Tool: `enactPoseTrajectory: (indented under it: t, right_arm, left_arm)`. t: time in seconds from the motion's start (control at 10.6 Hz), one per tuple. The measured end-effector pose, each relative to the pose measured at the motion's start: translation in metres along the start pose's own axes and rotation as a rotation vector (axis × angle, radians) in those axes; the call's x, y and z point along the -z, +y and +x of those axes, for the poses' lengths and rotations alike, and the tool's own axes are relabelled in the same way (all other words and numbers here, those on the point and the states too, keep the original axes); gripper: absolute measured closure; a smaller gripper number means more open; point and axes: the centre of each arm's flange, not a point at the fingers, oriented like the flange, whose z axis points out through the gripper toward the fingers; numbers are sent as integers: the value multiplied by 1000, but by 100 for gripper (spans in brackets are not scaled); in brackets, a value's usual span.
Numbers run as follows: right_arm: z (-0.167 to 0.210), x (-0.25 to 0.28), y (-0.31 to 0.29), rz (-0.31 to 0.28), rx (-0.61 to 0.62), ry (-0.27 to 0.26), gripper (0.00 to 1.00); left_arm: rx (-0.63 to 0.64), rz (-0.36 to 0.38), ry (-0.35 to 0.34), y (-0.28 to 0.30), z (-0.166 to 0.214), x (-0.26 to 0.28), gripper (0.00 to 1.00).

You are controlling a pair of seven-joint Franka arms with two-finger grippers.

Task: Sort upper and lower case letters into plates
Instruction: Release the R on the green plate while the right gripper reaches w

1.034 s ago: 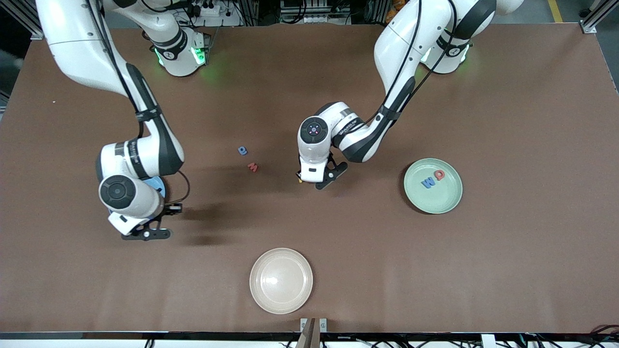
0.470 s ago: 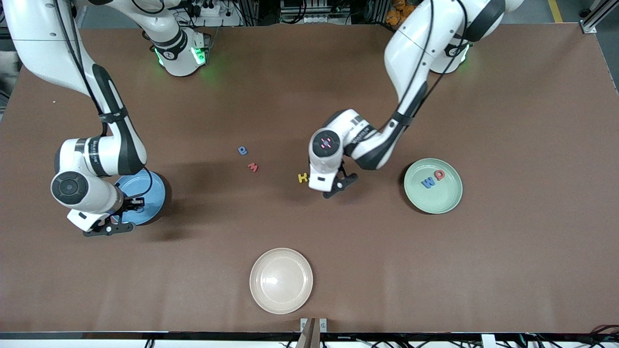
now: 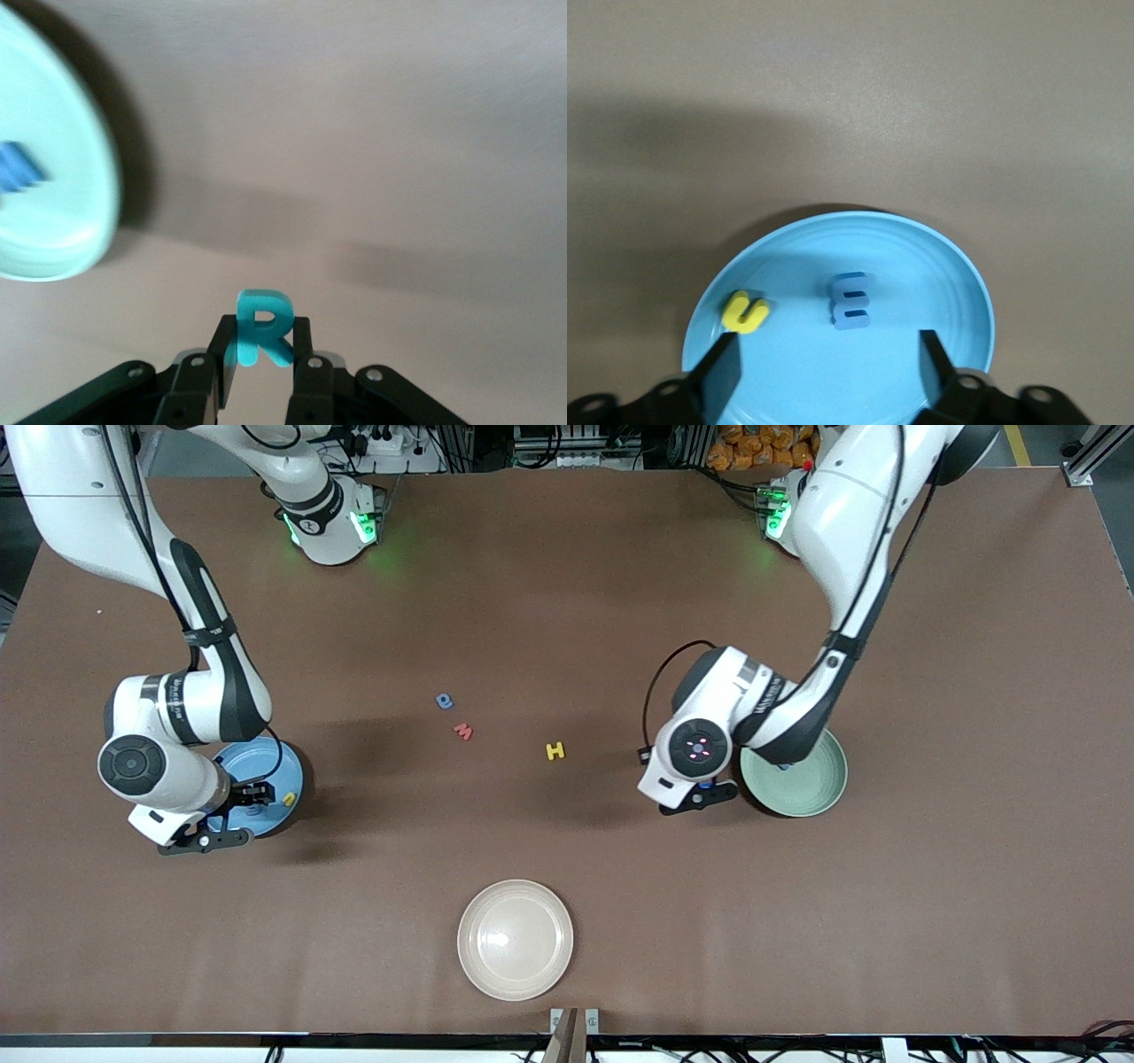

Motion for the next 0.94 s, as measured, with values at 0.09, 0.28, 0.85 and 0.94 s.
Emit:
enactPoseTrajectory:
  t: [0.09,0.28,0.85,0.94]
  right_arm:
    - [1,2,-5,23,-16,3,0]
    - [2,7,-22,84,-44,8,0]
    - [-23,43,-232,107,35,84,0]
    - [-36,38,-268,113,81,113,0]
  left_arm:
    - [-53,10,-16,-26,-1,3,71]
    - [-165,19,-36,-95,2,2,71]
    - [-233,-26,3,-153,4,-65,65]
    - [-236,-28,7,-151,3,-64,49]
